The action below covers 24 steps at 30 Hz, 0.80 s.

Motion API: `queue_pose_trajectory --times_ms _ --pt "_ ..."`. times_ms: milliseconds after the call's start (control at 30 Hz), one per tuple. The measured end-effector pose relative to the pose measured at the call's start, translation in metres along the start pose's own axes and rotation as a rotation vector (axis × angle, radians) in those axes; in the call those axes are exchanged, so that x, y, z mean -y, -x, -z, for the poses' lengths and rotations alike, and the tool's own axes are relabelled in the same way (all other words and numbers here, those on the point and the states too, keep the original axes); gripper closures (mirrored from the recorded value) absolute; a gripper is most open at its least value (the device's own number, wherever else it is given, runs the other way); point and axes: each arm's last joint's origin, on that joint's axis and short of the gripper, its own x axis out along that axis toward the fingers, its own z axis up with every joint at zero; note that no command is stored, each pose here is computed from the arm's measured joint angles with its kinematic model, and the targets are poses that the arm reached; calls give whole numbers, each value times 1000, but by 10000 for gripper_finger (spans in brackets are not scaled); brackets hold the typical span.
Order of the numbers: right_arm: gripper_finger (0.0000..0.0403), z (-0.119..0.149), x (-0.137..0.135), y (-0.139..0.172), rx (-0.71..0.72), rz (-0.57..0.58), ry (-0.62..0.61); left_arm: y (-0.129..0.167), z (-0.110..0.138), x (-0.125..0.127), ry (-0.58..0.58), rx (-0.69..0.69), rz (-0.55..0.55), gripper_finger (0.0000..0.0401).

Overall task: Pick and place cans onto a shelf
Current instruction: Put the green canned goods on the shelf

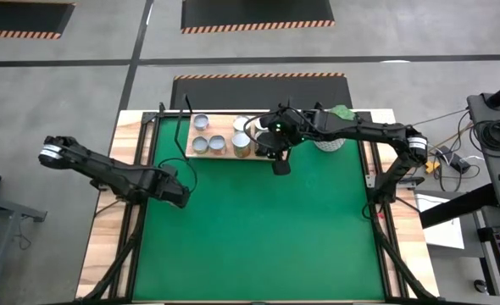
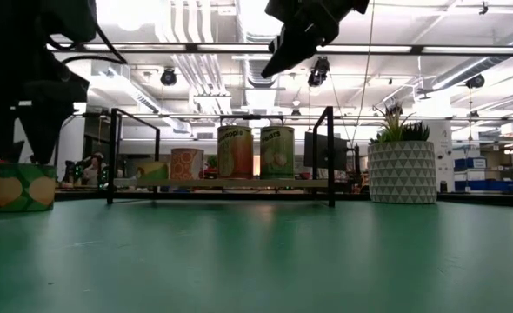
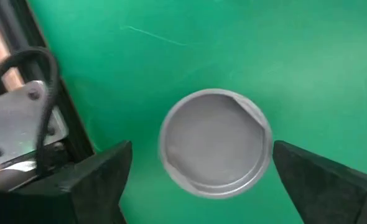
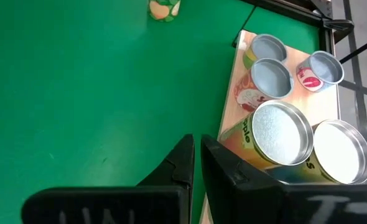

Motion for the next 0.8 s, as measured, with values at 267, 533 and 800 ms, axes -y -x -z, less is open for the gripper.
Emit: queue_pose_trajectory --times_ms 267,533,800 --pt "385 0 0 0 -2 0 3 -4 0 3 -4 21 12 20" --pt "385 1 0 -1 -3 -1 4 -23 3 2 22 43 24 21" --pt "385 5 -1 -4 -18 -7 -11 -23 2 10 28 54 8 87"
